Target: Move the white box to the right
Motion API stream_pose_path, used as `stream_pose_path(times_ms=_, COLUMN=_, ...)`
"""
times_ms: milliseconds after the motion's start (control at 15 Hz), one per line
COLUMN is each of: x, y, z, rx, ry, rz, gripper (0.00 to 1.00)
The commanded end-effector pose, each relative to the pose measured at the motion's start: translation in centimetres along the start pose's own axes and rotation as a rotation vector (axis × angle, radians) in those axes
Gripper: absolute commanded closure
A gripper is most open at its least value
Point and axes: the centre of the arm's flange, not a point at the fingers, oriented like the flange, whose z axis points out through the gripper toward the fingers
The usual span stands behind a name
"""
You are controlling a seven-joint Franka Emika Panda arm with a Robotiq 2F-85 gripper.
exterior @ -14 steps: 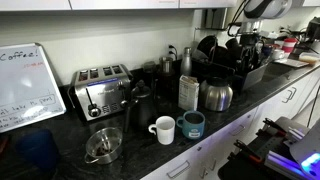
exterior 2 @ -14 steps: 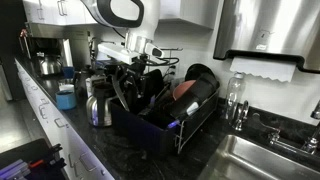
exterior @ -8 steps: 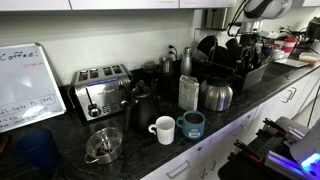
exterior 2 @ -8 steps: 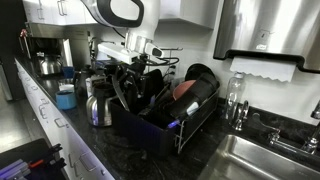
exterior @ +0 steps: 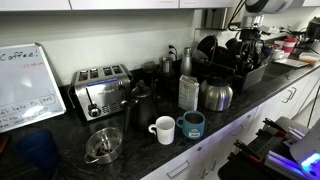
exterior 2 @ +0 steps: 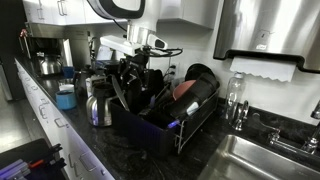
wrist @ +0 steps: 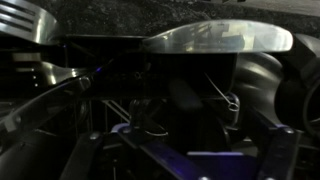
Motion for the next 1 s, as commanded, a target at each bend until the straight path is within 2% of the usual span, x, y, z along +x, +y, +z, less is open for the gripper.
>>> stream_pose_path(times_ms=0, x=-0.2, y=0.1, z=-2.7, rx=0.007, ry=0.033, rz=-0.014, gripper=0.00)
stream_pose_path(times_ms=333, x=-0.9, y=-1.5, z=-5.4, rx=0.011, ry=0.092, rz=-0.058, gripper=0.00)
stream_pose_path(times_ms=933, x=-0.3, y=-10.0, z=-7.0, rx=-0.046, ry=0.195, rz=-0.287, gripper=0.00)
